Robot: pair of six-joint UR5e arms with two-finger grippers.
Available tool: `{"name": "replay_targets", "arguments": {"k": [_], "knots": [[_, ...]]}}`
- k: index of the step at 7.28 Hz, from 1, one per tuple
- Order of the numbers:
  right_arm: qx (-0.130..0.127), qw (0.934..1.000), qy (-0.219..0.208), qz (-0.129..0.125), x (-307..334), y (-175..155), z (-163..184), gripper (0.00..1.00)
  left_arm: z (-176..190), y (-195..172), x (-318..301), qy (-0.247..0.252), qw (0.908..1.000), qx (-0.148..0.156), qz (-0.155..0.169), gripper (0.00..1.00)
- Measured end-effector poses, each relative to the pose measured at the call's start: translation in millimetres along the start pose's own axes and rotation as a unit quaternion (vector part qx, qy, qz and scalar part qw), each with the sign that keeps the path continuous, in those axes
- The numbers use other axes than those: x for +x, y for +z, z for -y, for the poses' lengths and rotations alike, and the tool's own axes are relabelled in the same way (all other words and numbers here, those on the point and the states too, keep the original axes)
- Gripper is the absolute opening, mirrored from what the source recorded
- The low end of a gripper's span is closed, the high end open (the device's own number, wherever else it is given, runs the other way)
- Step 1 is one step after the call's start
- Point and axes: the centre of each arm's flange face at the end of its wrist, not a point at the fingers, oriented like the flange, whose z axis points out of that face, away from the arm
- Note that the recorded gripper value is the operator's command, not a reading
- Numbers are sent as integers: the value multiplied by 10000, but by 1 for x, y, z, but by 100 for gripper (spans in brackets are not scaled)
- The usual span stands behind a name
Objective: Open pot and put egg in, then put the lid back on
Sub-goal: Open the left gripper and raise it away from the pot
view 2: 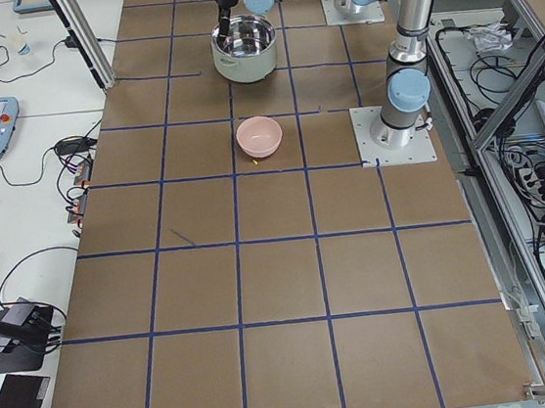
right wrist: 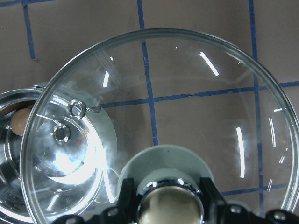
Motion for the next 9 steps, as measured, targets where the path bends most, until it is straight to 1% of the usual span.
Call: {"name": "replay_targets", "arguments": {"k": [2, 3, 4, 5, 6, 7, 9], "knots": [[17, 9996, -6, 294, -20, 4, 2, 44, -10, -72, -40, 110, 9972, -638, 368, 98], [53, 9993, 2, 380, -48, 14, 4, 44, -14, -107, -52, 133, 9947, -820, 610, 98], [84, 9991, 28, 418, -87, 27, 2, 44, -17, -129, -66, 48, 9932, -905, 732, 98], [61, 9992, 35, 403, -127, 45, -3, 44, -15, -137, -89, -181, 9928, -968, 677, 98], [5, 9995, 30, 312, -159, 64, -10, 44, -15, -135, -109, -376, 9925, -1040, 527, 100], [-96, 9997, 6, 213, -180, 80, -16, 44, -19, -131, -119, -466, 9923, -1059, 435, 100], [-286, 9995, -123, 14, -202, 106, -24, 44, -26, -124, -122, -489, 9927, -1045, 350, 100]]}}
